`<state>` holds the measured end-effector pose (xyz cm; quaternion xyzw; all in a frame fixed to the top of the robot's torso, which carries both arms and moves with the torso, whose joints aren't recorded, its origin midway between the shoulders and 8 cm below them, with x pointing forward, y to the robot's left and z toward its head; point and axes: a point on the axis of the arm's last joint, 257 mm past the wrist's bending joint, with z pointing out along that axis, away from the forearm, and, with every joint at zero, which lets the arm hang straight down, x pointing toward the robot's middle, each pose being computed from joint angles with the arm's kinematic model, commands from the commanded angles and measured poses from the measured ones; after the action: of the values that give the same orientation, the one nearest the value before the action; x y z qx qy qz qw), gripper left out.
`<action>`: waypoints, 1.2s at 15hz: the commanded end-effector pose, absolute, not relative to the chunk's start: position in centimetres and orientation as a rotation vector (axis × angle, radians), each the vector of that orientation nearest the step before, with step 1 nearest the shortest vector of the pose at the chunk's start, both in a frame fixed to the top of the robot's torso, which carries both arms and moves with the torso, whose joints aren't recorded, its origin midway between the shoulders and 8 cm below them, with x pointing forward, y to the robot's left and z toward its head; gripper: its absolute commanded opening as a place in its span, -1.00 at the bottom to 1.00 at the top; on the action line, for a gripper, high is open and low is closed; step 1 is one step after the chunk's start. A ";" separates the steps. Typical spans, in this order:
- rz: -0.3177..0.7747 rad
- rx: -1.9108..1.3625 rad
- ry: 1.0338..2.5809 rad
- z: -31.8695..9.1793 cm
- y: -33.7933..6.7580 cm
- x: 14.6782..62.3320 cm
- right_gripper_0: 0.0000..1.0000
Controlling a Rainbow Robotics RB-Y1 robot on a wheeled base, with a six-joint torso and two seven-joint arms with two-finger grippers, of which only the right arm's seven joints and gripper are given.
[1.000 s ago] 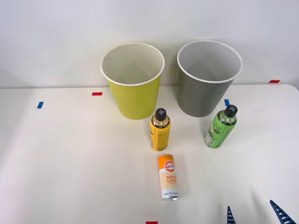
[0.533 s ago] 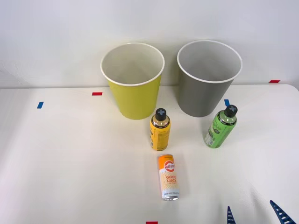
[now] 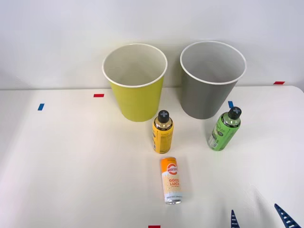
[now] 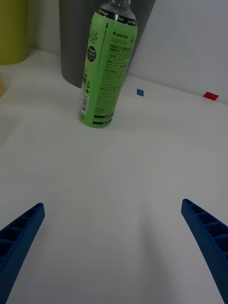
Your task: Put cans in the gray bin, plastic bottles in the light green bin
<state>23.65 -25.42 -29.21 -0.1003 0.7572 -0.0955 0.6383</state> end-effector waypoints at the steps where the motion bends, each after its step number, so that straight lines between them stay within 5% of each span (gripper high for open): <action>1: -0.218 -0.229 1.728 -29.2 -25.4 23.6 1.00; 18: -0.218 -0.229 1.728 -29.2 -25.4 23.6 1.00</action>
<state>23.65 -25.42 -29.21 -0.1003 0.7572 -0.0955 0.6383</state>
